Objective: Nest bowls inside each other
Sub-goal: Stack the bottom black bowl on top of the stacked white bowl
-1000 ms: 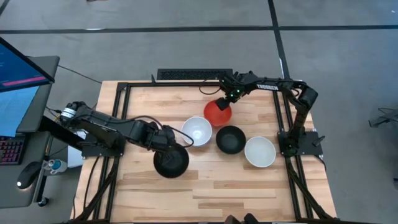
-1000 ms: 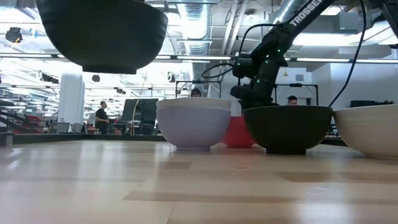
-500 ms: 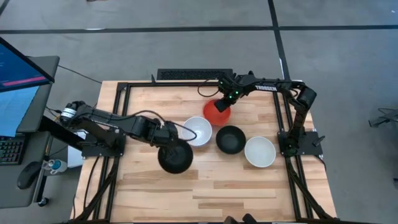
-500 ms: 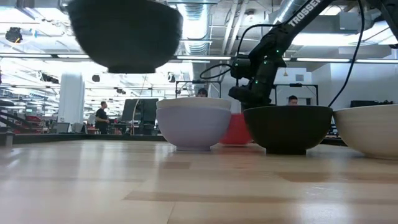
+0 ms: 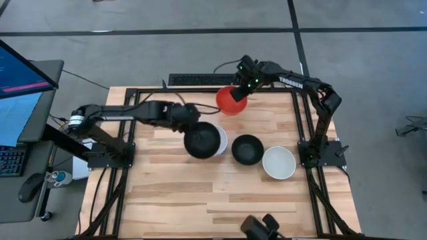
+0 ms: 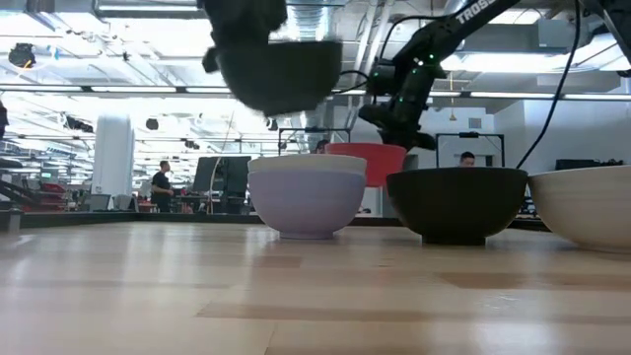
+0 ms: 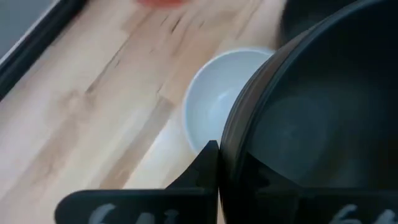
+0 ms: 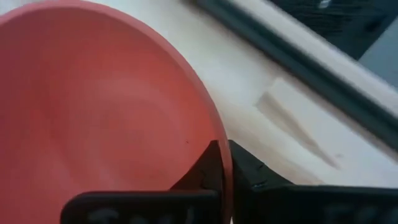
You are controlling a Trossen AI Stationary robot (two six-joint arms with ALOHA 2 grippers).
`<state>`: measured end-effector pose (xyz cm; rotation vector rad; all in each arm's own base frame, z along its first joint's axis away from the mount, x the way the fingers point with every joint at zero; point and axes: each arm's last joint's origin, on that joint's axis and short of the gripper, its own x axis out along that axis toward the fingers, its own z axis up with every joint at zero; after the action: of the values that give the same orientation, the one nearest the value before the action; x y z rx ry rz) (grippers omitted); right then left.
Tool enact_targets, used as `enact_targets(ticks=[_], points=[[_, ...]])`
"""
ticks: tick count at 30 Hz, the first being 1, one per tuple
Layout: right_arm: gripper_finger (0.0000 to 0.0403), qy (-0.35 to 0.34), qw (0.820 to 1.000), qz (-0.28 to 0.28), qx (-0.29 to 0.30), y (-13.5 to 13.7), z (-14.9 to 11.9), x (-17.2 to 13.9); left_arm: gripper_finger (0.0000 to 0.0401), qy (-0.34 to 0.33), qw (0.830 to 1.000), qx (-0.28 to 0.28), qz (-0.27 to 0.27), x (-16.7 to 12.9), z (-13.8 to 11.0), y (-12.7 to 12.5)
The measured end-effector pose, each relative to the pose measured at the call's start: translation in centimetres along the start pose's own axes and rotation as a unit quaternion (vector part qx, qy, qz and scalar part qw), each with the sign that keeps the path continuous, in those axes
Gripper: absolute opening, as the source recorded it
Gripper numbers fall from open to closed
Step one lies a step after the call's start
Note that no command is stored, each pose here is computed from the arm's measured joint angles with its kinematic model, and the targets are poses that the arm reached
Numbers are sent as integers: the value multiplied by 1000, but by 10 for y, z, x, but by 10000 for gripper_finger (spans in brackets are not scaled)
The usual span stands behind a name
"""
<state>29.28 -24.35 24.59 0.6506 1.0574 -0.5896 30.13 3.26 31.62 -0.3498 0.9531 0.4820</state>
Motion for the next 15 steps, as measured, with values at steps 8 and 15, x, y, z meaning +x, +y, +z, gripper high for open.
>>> enact_targets(ticks=[8,15], points=[[13,-39,999,-14,6,-17,9,-29,0,82,994,71,1,64,16,-5],[25,-35,999,-23,11,-30,6,-41,0,57,993,98,-13,81,52,3]])
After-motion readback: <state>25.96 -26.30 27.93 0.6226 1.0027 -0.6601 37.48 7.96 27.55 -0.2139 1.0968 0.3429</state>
